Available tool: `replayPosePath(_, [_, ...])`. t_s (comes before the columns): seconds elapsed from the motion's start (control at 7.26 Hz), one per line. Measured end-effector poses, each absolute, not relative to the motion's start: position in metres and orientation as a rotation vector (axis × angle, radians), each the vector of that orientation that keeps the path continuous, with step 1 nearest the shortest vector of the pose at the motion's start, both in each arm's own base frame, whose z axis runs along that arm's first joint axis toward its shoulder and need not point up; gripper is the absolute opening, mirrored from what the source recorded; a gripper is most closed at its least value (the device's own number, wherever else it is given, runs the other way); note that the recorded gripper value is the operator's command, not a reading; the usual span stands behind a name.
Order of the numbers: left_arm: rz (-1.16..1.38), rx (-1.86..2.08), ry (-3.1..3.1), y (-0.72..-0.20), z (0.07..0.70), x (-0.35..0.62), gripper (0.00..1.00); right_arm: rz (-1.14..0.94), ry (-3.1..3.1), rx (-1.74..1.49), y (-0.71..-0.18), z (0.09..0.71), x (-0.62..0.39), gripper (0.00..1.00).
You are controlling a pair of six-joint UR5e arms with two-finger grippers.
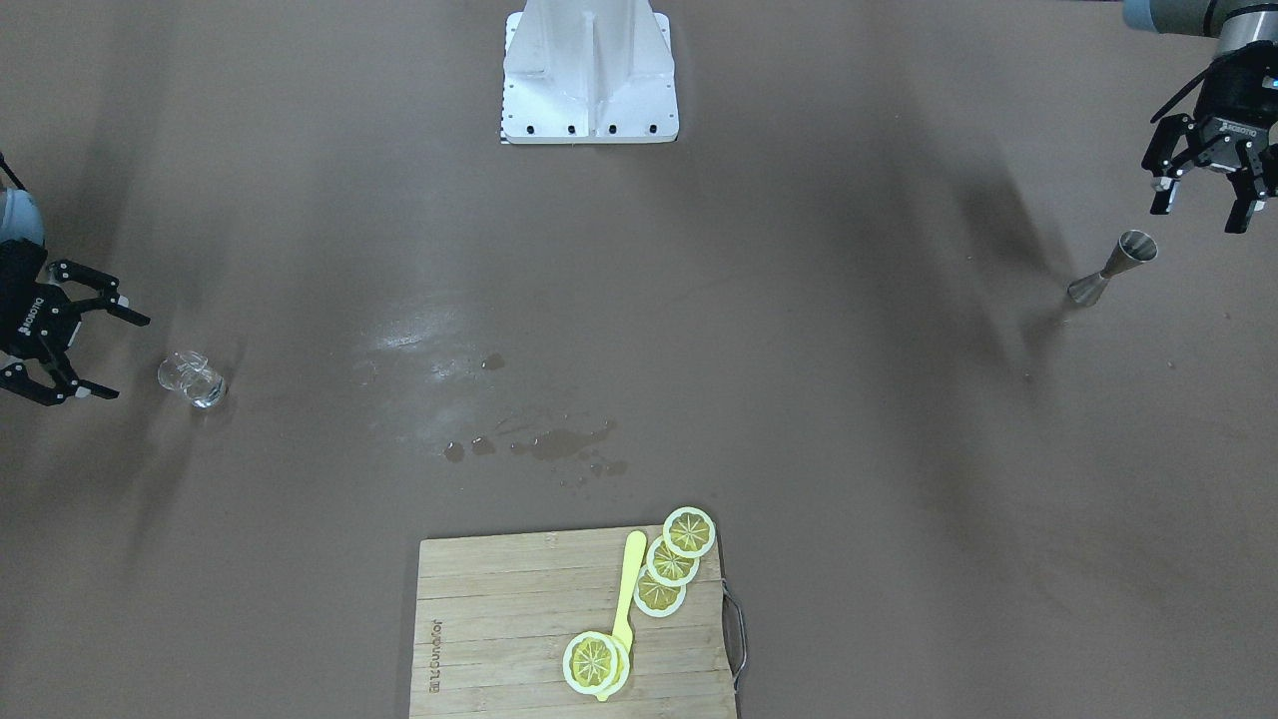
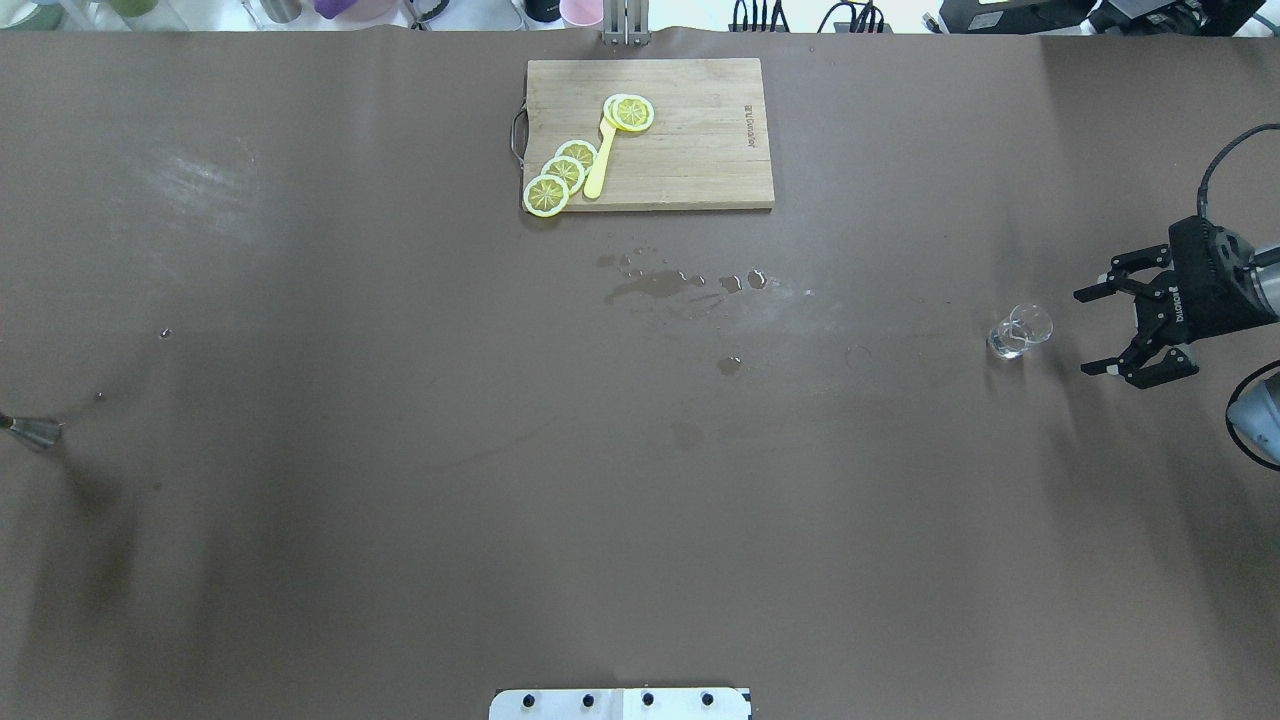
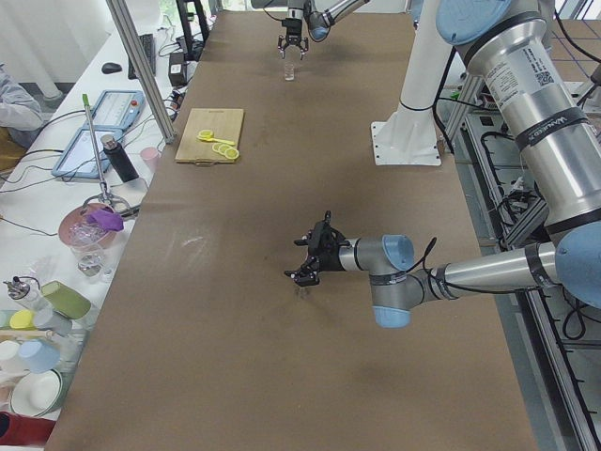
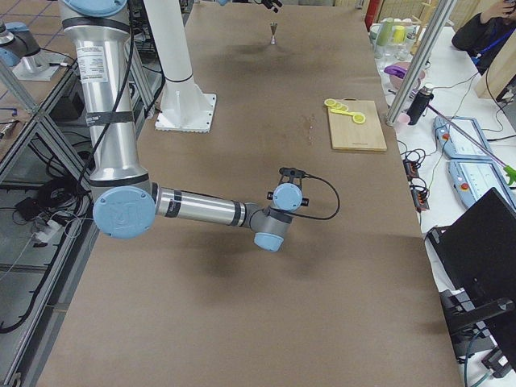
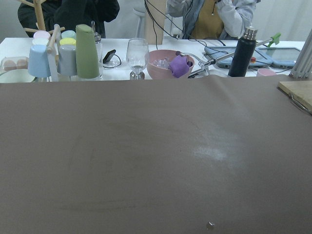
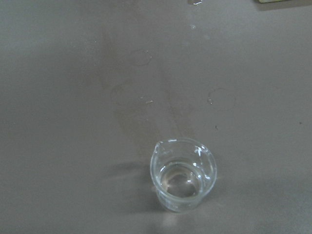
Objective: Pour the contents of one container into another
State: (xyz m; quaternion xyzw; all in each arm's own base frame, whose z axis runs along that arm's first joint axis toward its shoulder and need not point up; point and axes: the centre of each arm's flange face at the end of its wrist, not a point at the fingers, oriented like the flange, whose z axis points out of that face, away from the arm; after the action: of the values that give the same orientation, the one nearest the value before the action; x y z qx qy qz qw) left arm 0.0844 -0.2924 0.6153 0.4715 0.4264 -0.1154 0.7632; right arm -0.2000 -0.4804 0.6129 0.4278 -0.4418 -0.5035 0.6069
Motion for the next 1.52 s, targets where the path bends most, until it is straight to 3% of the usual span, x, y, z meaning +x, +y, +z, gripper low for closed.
replayPosePath(0.83, [-0.252, 1.091, 0.988, -0.259, 0.611, 0.067, 0.99, -1.149, -0.958, 1.027, -0.526, 0.600, -0.232, 0.99])
replayPosePath(1.52, [-0.320, 1.194, 0.920, -0.247, 0.610, 0.094, 0.99, -1.171, -0.973, 1.049, -0.518, 0.598, -0.243, 0.99])
